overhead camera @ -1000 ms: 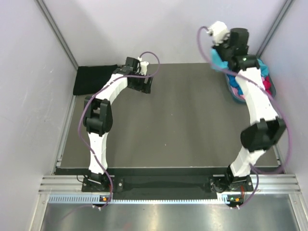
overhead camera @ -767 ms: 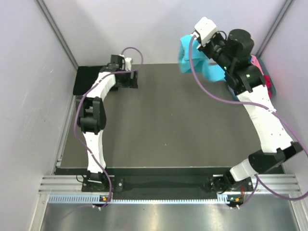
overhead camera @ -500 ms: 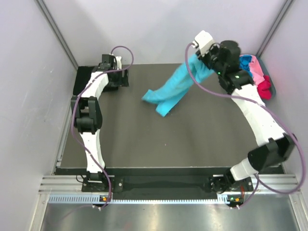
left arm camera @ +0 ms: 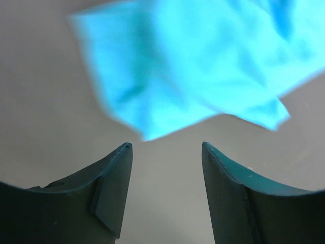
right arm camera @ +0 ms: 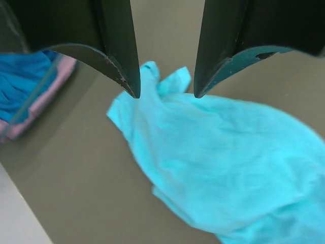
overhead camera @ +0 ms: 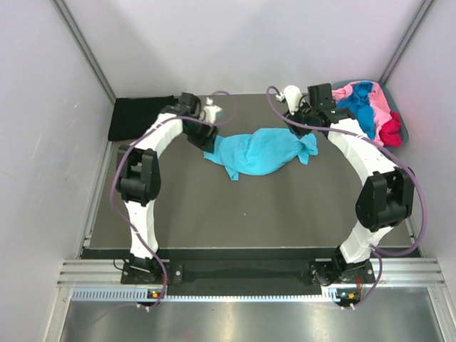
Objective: Fold and stack the t-shirts
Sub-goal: Move the tshirt to the center of the board
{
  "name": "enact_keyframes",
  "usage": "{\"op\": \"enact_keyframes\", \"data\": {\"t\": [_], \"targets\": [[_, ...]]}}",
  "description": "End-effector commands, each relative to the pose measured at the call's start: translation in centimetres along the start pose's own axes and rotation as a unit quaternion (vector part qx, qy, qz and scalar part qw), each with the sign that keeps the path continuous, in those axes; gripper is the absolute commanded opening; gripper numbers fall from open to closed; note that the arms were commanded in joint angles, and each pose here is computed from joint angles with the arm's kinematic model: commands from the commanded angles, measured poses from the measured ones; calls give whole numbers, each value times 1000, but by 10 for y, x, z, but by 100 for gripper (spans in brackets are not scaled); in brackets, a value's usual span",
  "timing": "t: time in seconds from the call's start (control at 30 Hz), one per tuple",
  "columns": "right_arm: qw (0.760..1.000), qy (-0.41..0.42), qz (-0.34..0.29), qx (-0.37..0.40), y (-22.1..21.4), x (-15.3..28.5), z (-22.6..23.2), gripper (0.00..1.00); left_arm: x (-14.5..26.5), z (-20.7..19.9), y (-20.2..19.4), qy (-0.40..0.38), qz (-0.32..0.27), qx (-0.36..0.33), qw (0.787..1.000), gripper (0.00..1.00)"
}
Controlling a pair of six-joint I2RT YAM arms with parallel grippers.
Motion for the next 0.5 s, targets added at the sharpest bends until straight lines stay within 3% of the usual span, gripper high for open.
{"op": "enact_keyframes", "data": {"t": [0.0, 0.2, 0.47], "targets": [[995, 84, -44, 19, 9, 13, 24, 47, -5, -19, -15, -45, 36, -67, 996, 62], [994, 102, -30, 28, -1, 12, 39, 47, -26, -11, -19, -43, 64, -47, 996, 63], [994, 98, -35, 25, 3, 8, 41, 47, -45, 1, -13, -12, 49, -59, 997, 59]]}}
Point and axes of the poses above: each gripper's point midway between its finger pads, its own x axis back along the fingers, its own z axis along the line the jaws close on, y = z × x, the point moved 10 cm from there along x, back along the fingers, and after that the axes turned 6 degrees about x, right-handed, at the moved point
